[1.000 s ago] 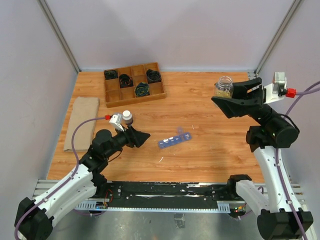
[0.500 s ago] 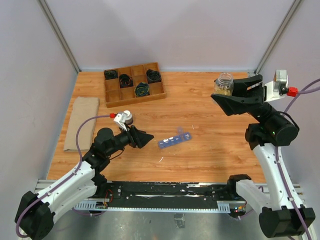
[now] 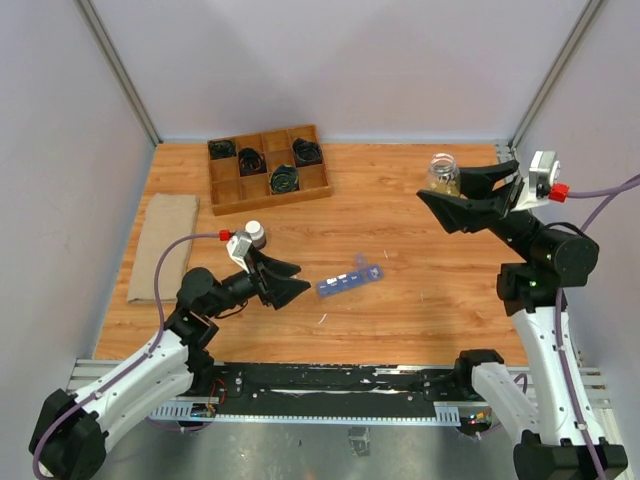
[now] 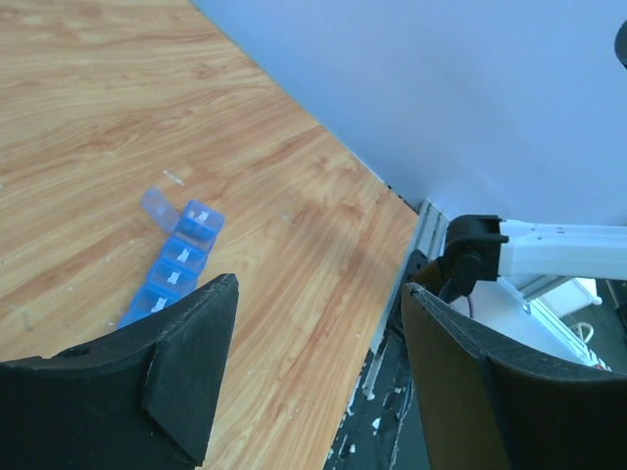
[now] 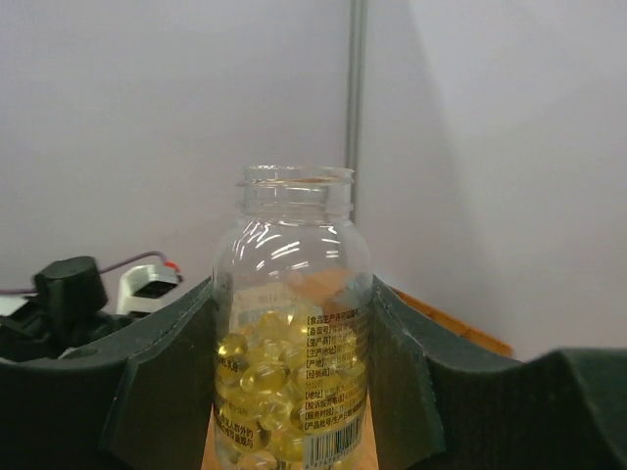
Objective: Sort the pills into containers
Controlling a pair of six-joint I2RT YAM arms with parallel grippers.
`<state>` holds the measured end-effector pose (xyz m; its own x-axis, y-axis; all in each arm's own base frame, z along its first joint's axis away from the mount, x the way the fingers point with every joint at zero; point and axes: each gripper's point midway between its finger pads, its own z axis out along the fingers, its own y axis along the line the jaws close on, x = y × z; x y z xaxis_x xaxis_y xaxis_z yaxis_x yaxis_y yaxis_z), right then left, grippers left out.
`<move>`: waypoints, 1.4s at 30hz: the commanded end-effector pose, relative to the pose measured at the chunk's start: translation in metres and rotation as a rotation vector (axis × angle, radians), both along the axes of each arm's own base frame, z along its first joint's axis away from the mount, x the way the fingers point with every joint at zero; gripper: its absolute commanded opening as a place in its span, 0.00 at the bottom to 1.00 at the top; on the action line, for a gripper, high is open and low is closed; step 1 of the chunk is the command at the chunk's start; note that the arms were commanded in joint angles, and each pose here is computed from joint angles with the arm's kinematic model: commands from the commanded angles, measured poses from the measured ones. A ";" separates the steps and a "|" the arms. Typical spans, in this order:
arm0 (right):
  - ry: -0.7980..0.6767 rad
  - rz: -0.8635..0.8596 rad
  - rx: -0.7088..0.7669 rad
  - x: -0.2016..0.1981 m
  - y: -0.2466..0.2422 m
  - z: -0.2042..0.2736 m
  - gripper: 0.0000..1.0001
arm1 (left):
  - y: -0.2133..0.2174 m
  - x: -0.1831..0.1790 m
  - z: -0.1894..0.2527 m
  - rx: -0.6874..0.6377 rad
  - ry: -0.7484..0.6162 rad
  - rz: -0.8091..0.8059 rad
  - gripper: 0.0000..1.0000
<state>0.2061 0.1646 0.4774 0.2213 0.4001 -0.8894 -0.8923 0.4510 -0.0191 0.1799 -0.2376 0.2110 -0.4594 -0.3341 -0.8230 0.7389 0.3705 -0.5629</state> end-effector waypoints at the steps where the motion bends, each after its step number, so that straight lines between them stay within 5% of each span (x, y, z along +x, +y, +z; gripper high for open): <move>1: 0.116 -0.197 -0.005 0.052 -0.026 0.000 0.01 | -0.004 -0.021 0.037 -0.078 -0.161 -0.080 0.72; 3: 0.074 0.124 0.006 0.018 0.005 0.011 0.01 | -0.005 -0.025 0.044 -0.083 -0.201 -0.085 0.73; 5: -0.118 0.292 0.005 -0.029 0.019 0.021 0.01 | -0.010 -0.032 0.050 -0.081 -0.255 -0.110 0.73; 9: -0.147 0.148 -0.141 -0.028 0.019 0.000 0.01 | -0.021 -0.055 0.077 -0.130 -0.381 -0.169 0.74; 12: -0.145 0.194 -0.223 -0.042 0.025 -0.033 0.02 | -0.025 -0.072 0.115 -0.241 -0.431 -0.177 0.77; 18: -0.121 0.201 -0.352 -0.046 0.024 -0.104 0.02 | -0.031 -0.067 0.162 -0.527 -0.164 -0.081 0.87; 24: -0.092 0.218 -0.425 -0.046 0.024 -0.145 0.04 | -0.074 -0.045 0.180 -0.509 -0.046 0.017 0.95; 35: -0.105 0.202 -0.464 -0.047 0.022 -0.156 0.04 | -0.136 -0.004 0.150 -0.177 0.192 0.296 0.99; 42: -0.103 0.193 -0.467 -0.046 0.022 -0.157 0.03 | -0.162 -0.013 0.150 -0.119 0.190 0.293 0.99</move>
<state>0.1646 0.1849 0.3141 0.2335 0.0088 -0.9723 -0.9498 0.2162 -0.2262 0.1657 -0.3971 0.3668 -0.4910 -0.5708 -0.6581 0.5319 0.4018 -0.7454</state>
